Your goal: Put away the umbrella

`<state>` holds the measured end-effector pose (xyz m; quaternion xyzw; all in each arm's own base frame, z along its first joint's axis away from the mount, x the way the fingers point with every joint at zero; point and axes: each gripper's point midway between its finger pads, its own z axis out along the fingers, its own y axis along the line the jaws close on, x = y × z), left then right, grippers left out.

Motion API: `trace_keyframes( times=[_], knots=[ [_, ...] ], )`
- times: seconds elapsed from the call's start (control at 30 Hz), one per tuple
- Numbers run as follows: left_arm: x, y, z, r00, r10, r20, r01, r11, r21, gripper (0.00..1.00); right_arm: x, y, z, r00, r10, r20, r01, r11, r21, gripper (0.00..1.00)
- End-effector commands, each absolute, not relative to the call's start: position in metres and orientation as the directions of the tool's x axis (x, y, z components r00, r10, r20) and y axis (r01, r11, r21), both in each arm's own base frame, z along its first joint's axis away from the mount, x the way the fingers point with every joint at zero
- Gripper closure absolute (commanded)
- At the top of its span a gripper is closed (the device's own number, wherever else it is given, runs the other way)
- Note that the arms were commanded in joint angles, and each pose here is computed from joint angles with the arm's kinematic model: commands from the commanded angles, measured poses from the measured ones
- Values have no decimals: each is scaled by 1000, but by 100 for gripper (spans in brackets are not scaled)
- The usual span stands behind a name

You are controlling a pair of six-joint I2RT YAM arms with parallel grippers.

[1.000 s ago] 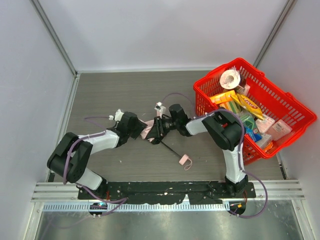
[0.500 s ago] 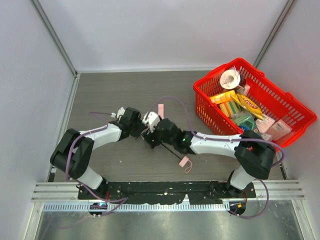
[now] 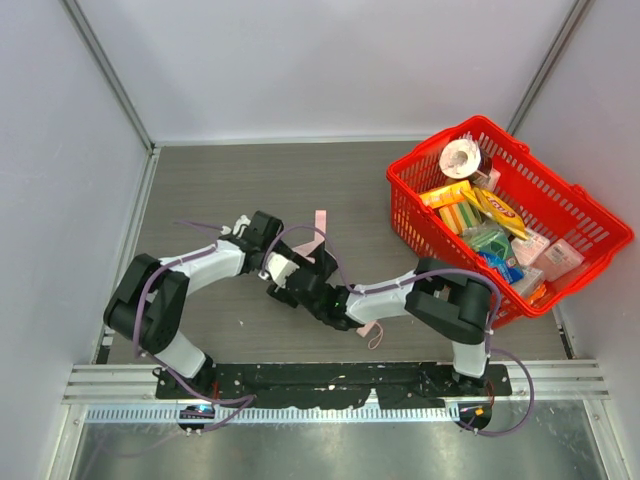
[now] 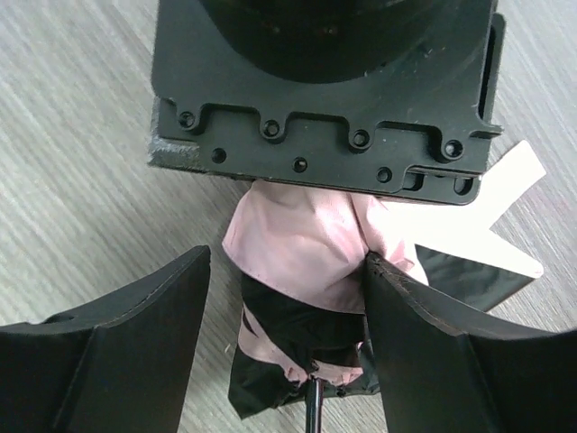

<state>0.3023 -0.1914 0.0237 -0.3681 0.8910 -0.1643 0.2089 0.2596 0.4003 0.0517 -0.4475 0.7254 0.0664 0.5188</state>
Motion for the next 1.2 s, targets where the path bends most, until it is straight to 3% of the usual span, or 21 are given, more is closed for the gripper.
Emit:
trace_keyframes(
  times=[0.0,0.17,0.3,0.33,0.43,0.5,0.63,0.9,1.17],
  knots=[
    [188,-126,-38,-747,-655,-117,-662,748,36,100,272,390,28,-97,-615,-782,-631,646,-430,35],
    [186,-125,-39,-737,-666,-116,-673,739,31,100,277,363,-4,-175,-664,-727,-576,668,-471,63],
    [186,-129,-40,-735,-669,-108,-674,739,8,100,268,350,-32,-231,-679,-697,-606,661,-443,76],
    [187,-129,-40,-736,-669,-106,-674,739,8,100,268,346,-39,-247,-688,-683,-608,659,-444,75],
    [187,-130,-40,-739,-666,-104,-670,742,9,100,267,341,-46,-282,-695,-662,-608,663,-437,47],
    [188,-129,-40,-741,-663,-107,-668,744,12,100,264,350,-38,-277,-675,-684,-640,661,-393,41],
    [188,-130,-40,-742,-662,-106,-667,745,11,100,261,361,-19,-309,-615,-725,-692,668,-272,37],
    [191,-129,-35,-745,-657,-117,-661,750,-4,100,266,341,-25,-397,-624,-673,-703,678,-213,36],
    [195,-133,-36,-744,-659,-110,-661,750,-22,100,256,378,71,-423,-362,-831,-758,643,106,34]
  ],
)
